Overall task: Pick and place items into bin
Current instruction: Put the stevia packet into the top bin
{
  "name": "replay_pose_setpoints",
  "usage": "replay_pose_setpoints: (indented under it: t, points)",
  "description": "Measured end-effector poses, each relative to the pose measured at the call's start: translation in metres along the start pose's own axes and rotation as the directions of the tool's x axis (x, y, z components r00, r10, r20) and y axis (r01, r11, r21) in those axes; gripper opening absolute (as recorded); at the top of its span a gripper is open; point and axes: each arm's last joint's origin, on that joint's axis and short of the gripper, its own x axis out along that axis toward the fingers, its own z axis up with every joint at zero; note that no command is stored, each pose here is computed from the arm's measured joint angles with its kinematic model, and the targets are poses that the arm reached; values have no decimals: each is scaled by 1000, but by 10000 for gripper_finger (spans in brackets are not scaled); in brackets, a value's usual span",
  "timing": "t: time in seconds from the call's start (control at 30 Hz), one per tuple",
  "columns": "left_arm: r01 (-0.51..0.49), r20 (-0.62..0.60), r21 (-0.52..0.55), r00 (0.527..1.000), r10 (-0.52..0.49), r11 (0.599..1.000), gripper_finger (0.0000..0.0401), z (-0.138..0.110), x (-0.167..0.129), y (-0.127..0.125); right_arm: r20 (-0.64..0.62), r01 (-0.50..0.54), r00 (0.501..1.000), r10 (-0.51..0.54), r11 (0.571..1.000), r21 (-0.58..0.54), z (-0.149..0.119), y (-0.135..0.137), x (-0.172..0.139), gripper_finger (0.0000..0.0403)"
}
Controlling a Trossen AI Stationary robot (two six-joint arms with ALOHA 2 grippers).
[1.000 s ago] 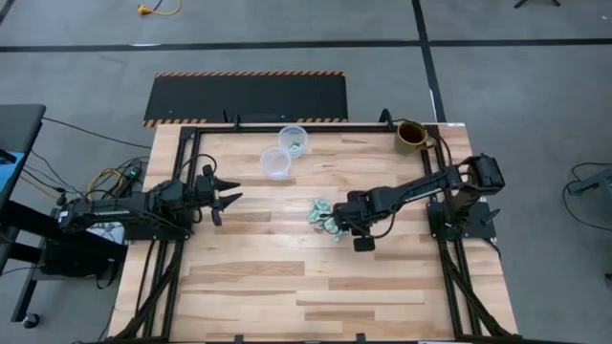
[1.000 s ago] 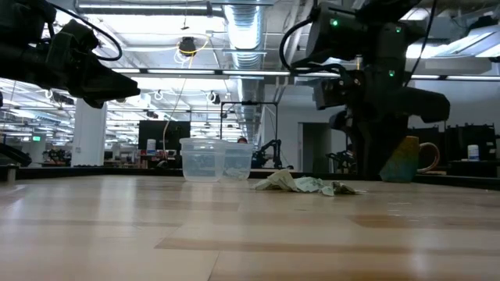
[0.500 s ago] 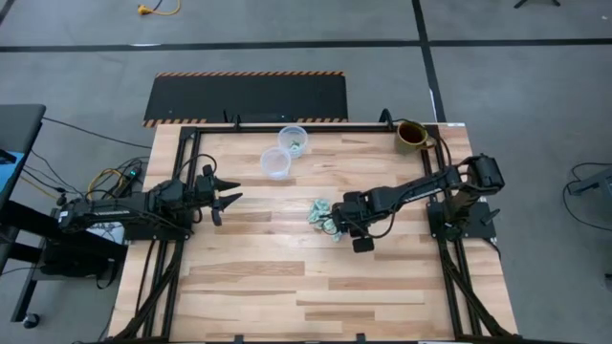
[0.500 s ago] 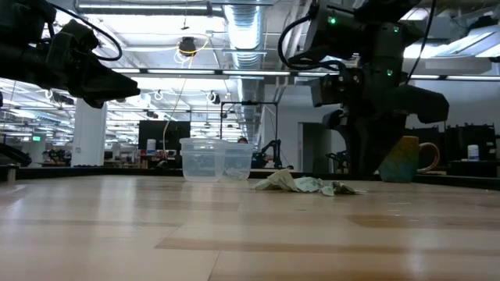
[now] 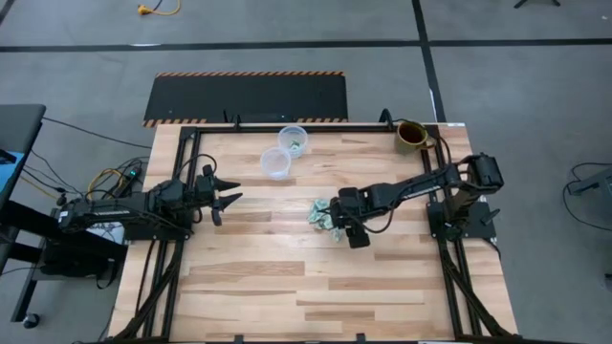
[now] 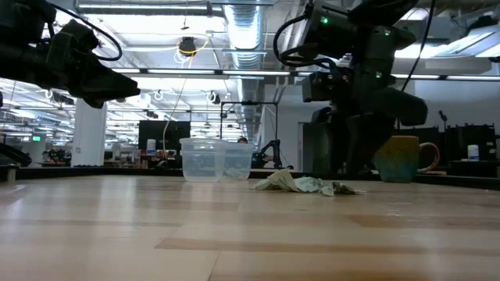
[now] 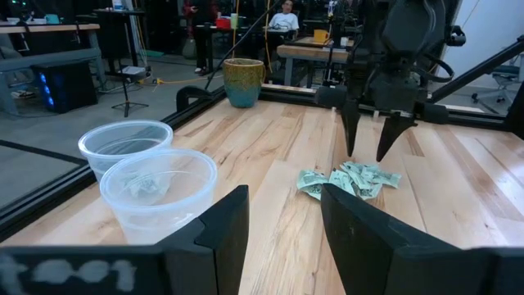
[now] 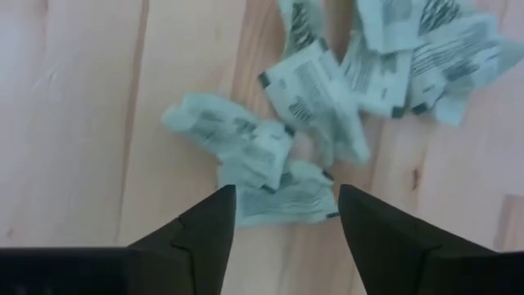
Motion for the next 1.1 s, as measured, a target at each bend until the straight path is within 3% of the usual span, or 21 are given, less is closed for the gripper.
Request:
replay_pose_setpoints:
  t: [0.57, 1.1]
  points:
    - [0, 0, 0, 1000, 0, 1000, 143, 0, 0, 0, -110, -27, 994, 28, 1000, 9, -4, -1, 34, 182]
    - [0, 0, 0, 1000, 0, 1000, 143, 0, 0, 0, -92, 12, 996, 9, 973, 230, -10, -2, 2, 13]
